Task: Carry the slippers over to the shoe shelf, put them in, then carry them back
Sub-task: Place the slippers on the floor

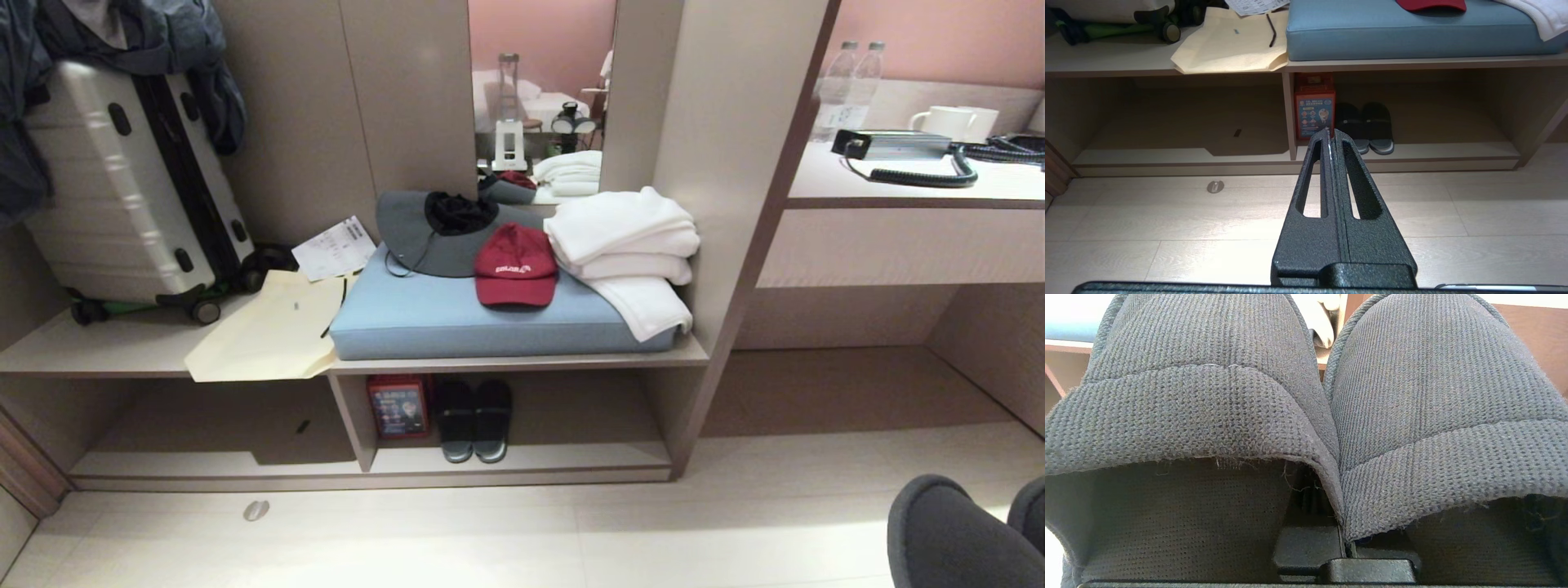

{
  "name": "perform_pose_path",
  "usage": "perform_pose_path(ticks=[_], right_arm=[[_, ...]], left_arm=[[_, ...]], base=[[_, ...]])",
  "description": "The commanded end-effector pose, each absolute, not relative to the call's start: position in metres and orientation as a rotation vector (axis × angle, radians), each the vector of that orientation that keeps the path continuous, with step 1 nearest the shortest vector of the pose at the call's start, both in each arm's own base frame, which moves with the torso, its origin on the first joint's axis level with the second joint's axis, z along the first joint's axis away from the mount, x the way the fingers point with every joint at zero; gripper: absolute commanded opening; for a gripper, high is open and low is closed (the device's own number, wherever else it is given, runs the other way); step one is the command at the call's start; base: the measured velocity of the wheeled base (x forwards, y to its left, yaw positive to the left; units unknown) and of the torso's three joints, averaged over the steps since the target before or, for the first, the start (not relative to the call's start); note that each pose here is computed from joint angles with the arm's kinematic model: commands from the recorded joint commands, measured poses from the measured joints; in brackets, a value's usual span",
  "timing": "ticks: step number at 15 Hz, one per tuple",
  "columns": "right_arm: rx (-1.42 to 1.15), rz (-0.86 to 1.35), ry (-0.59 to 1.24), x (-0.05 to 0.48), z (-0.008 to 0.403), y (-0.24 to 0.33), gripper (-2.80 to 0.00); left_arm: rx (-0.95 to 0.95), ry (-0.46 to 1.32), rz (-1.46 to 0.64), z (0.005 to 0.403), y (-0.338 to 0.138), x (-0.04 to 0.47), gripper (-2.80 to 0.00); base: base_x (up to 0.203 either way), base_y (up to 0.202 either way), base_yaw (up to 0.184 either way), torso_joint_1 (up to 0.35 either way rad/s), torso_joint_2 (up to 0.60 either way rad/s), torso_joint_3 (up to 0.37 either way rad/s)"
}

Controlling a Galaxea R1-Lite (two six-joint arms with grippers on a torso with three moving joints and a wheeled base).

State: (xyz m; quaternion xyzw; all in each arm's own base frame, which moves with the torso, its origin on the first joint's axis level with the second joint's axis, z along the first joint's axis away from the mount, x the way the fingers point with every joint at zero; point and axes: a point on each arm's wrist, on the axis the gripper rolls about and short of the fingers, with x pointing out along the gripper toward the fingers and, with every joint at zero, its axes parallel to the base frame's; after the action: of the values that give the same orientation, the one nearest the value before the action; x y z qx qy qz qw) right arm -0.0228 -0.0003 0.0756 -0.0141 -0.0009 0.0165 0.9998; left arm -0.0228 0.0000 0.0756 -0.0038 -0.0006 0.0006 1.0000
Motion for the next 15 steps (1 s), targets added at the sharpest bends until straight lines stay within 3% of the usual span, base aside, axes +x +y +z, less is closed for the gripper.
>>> perform_pose_path(ticks=[1,5,15], right_arm=[[-0.029,0.034,0.0,-0.0227,0.0757,-0.0003,-2.8],[-0.029,0.034,0.0,-0.0226,0.0755,-0.0003,-2.8],[-0.029,0.034,0.0,-0.0226,0.0756,-0.0003,-2.8]], left_arm=[[-0.007,-0.002,0.002,0.0756,0.0,-0.0229,-2.8],[-0.006,-0.002,0.003,0.0756,0.0,-0.0228,-2.8],[-0.011,-0.001,0.002,0.0755,0.0,-0.0228,-2.8]], base=[[0.0,0.0,0.0,0.0,0.0,0.0],[0.0,-0.021,0.001,0.001,0.0,0.0],[0.0,-0.193,0.003,0.001,0.0,0.005]])
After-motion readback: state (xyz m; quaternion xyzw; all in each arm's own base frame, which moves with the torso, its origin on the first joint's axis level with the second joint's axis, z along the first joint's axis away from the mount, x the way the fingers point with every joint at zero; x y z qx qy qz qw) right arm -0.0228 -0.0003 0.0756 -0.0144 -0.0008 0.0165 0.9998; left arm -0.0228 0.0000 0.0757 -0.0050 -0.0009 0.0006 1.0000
